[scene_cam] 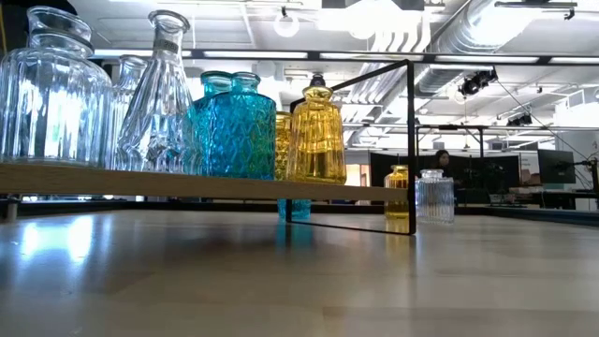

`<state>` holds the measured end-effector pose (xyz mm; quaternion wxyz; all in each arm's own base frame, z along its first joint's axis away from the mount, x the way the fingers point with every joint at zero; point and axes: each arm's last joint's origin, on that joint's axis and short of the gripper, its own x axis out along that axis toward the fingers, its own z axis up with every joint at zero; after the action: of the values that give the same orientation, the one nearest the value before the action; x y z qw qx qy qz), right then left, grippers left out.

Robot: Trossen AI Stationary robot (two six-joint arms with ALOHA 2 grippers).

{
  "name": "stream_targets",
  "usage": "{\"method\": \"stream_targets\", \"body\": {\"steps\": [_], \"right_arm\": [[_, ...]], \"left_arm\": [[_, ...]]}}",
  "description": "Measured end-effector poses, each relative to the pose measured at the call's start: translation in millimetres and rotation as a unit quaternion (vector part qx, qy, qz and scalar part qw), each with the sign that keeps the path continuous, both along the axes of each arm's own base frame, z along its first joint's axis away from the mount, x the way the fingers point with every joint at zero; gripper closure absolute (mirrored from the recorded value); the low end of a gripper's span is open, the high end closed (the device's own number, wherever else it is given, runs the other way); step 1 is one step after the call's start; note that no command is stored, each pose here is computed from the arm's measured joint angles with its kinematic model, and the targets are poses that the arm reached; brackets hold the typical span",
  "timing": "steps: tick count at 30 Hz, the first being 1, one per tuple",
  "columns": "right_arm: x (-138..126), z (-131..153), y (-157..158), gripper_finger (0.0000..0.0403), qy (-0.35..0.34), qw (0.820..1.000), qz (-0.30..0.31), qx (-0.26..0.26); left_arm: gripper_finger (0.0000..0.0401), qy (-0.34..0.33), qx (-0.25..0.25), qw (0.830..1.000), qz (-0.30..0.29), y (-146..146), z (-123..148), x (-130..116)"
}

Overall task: Sort vases onto shelf
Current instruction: Put the yellow vase on the shelf aligned with the other yellow vases

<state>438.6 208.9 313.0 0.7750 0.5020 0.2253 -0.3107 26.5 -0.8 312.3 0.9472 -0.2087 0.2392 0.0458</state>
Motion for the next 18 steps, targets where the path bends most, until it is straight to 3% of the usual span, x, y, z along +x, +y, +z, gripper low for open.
{"method": "stream_targets", "body": {"steps": [6,14,18], "right_arm": [[-25.9,22.4,-23.9,0.0403,0.038,0.999,-0.018,-0.03],[-60.7,37.2,-65.1,0.0403,0.206,0.976,-0.023,-0.071],[-76.6,63.6,-86.1,0.0403,0.204,0.97,0.022,-0.13]], "left_arm": [[0.0401,0.003,-0.007,1.0,-0.014,-0.9,-0.2,-0.1],[0.0401,0.003,-0.006,1.0,-0.013,-0.8,-0.1,-0.1],[0.0401,-0.004,-0.01,1.0,-0.013,-1.3,1.4,0.8]]}}
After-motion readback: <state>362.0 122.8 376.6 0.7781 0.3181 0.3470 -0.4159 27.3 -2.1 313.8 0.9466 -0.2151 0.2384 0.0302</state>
